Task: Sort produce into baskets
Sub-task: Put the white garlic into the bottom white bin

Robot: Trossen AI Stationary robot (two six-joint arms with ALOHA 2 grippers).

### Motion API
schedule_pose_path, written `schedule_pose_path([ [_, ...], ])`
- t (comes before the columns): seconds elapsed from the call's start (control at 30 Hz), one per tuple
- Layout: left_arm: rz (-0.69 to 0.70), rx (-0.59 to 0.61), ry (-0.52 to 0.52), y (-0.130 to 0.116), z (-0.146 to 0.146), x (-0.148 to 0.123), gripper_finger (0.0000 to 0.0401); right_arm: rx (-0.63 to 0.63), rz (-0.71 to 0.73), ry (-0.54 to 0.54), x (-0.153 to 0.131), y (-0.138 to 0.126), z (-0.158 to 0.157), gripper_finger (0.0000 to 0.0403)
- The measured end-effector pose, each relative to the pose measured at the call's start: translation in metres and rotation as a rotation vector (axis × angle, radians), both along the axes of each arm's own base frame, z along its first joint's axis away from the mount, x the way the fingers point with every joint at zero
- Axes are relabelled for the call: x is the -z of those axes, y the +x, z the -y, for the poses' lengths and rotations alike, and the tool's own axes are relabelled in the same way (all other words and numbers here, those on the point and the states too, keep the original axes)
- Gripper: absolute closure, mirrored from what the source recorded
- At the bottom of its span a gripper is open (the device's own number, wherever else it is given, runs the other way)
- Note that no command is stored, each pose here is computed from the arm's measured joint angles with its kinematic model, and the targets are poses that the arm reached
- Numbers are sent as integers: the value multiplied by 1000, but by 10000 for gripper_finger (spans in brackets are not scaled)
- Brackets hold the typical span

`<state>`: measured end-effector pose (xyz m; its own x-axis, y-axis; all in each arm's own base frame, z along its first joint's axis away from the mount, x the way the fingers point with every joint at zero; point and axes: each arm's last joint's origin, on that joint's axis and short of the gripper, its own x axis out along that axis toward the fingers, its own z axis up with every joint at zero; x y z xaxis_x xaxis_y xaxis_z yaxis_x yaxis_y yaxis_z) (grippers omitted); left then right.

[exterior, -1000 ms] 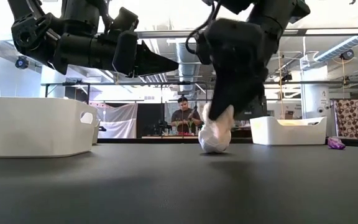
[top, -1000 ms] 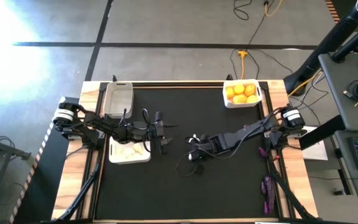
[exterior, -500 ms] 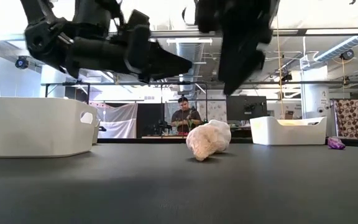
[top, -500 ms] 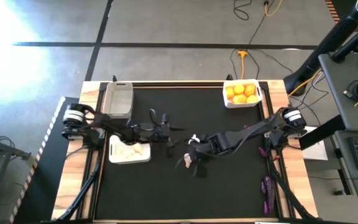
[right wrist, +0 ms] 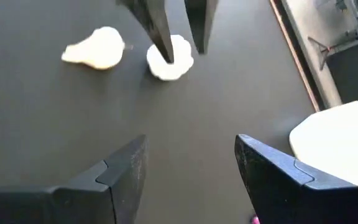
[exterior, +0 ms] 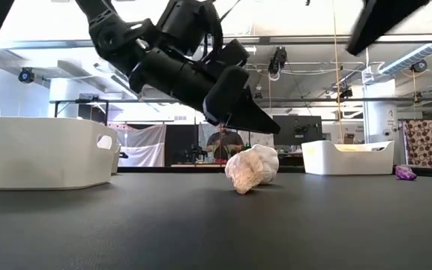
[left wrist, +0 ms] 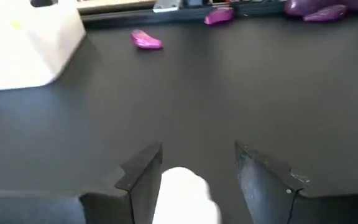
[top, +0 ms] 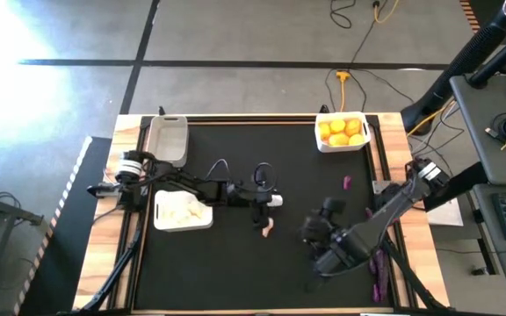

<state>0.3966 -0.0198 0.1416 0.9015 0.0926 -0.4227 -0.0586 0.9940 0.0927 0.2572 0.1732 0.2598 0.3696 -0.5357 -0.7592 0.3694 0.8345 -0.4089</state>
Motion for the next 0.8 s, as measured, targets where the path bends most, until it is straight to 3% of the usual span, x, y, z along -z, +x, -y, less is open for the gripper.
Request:
schedule_pose_path([
  [0.17,-4,-31,-70,-3,0,4,219,10,7,13,32,-19,3,158],
  [0.37,-16,-100,-11,-2,-6,11,219,-49,41,35,76,-23,17,142],
  [0.5,-37,-102,-51,-1,-5,25,219,-99,62,102,101,-20,25,141],
  [0.6,-42,-118,-95,0,-5,32,219,-129,50,135,112,-20,30,144],
  [0.8,-40,-148,-137,2,-8,39,220,-152,19,70,120,-22,39,152],
])
